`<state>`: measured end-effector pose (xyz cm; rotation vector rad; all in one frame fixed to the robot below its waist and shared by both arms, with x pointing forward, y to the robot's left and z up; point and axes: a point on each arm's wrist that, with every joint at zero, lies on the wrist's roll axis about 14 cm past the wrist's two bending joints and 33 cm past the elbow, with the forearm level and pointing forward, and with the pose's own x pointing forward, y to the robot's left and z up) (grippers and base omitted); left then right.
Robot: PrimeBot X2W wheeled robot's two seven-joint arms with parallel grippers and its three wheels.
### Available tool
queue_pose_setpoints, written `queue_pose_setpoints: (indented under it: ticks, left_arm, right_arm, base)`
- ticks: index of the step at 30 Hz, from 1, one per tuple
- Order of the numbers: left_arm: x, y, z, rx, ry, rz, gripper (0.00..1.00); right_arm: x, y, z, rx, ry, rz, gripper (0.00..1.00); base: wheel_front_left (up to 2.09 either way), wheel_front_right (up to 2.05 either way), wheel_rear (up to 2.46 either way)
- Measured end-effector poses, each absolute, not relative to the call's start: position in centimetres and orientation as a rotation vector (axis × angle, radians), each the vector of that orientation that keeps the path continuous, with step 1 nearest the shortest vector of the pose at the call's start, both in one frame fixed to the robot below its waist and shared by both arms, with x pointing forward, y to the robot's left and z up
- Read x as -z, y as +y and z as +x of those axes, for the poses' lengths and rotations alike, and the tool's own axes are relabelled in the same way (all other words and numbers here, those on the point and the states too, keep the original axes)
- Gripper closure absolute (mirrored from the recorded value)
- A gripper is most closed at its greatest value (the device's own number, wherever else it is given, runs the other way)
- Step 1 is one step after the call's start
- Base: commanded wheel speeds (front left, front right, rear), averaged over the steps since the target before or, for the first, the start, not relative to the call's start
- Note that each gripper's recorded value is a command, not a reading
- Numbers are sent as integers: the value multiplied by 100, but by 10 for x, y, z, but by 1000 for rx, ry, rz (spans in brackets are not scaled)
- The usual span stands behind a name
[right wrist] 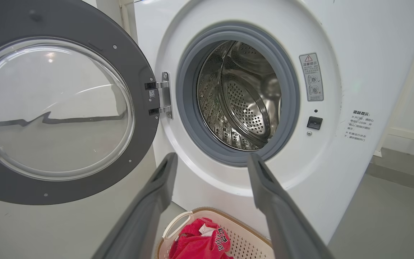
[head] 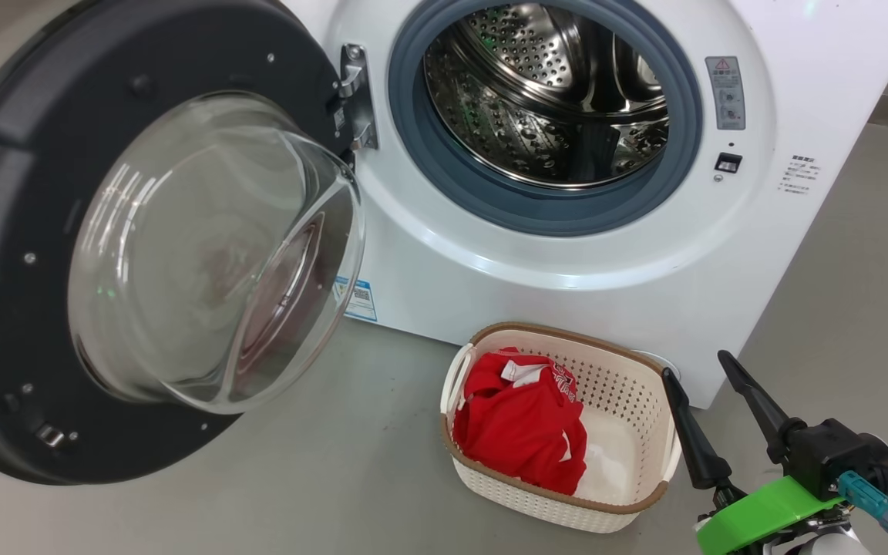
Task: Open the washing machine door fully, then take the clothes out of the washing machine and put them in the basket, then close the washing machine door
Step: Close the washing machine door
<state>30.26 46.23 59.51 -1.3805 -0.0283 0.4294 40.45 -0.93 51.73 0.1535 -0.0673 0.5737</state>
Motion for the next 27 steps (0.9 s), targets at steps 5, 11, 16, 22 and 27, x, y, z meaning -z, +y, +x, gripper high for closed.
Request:
queue_pose_setpoints:
  ticks: [5,11,16,22,27]
  left_arm:
    - [-596,453,300,-360,-15,-1391,100]
    - [-593,436,300,-299,13,-1390,100]
    - [-589,410,303,-236,48,-1372,100]
    - [-590,382,305,-163,78,-1375,100]
    - [-595,364,304,-115,92,-1364,100]
  right_arm:
    - [-517,-4,404,-585,-65,158,0]
    - [-516,0,404,-592,-61,163,0]
    - [-516,2,404,-594,-61,169,0]
    - [-515,3,404,-594,-58,175,0]
    - [-514,2,404,-591,-54,178,0]
  base:
    - [0,0,0]
    - [0,0,0]
    - [0,0,0]
    - [0,0,0]
    - [0,0,0]
